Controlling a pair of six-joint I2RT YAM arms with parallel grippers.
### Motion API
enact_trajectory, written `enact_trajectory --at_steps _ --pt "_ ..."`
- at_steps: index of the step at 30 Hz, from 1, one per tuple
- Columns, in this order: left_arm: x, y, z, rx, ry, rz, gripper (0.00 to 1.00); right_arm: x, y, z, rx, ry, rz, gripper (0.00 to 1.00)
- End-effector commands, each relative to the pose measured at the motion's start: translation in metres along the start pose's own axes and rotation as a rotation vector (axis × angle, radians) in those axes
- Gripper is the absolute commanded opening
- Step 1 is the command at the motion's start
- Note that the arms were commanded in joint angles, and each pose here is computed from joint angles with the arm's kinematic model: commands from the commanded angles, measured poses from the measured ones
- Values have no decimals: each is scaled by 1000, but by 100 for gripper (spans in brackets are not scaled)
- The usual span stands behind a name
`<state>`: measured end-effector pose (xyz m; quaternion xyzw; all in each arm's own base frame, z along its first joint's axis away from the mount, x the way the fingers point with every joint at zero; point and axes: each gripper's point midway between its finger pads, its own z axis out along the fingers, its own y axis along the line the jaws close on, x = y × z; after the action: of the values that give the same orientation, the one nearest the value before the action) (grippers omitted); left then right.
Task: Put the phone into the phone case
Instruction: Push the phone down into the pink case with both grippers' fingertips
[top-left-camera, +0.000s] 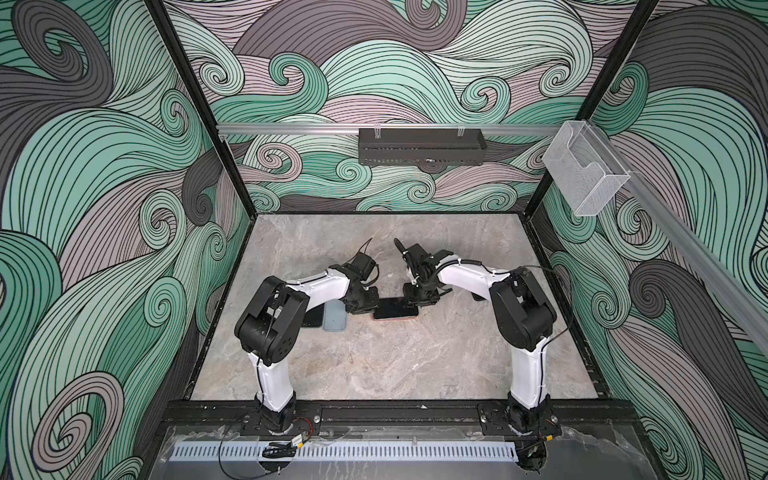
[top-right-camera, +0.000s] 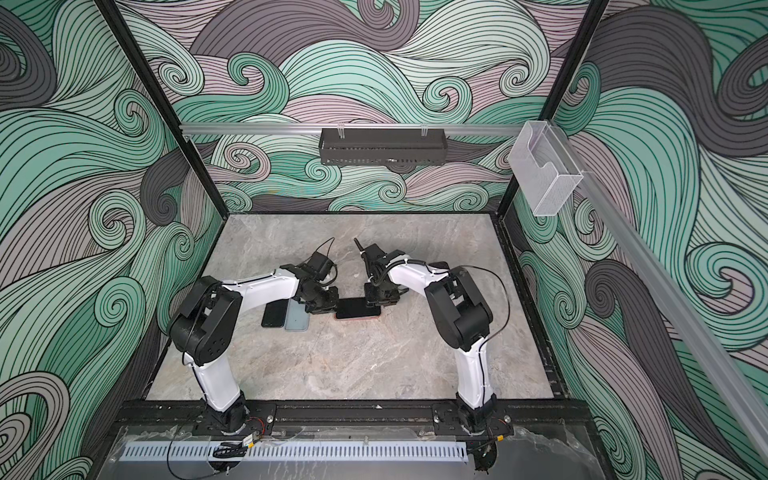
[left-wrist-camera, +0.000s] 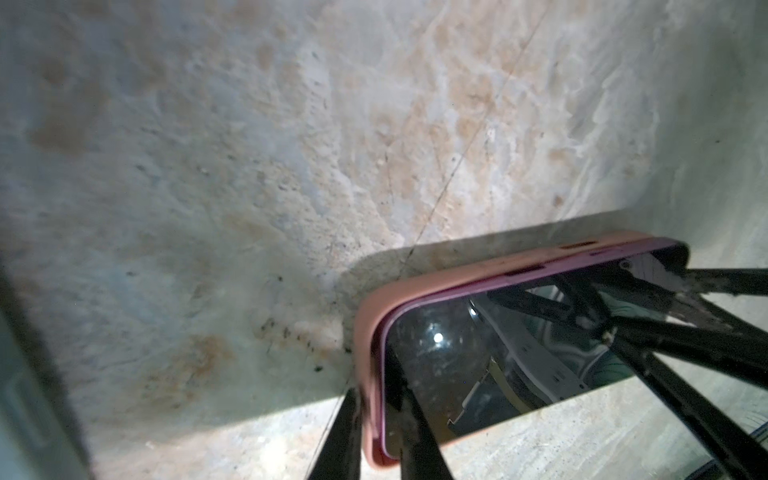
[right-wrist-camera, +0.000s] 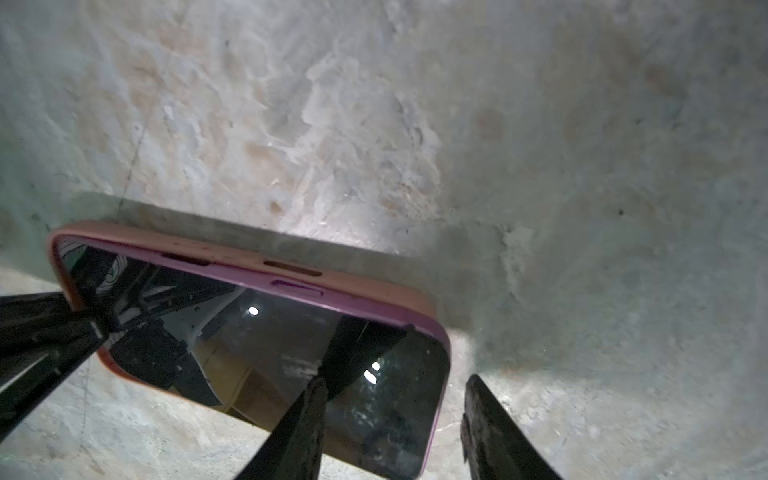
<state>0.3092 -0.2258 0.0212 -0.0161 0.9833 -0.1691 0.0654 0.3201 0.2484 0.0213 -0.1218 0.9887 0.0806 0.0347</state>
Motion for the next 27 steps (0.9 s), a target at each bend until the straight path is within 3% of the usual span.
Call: enact_trajectory --at_steps 1,6,11,18,27 --pt "13 12 14 -33 48 -9 19 36 -45 15 229 130 -22 53" --pt "14 13 12 -35 43 -11 19 37 -42 16 209 140 -24 50" --pt "12 11 12 -28 40 -11 18 36 -23 19 105 131 -25 35" --pt "10 6 13 -10 43 -9 18 36 -6 23 15 132 -17 24" --pt "8 -2 11 36 41 -4 19 36 11 25 -43 134 -32 18"
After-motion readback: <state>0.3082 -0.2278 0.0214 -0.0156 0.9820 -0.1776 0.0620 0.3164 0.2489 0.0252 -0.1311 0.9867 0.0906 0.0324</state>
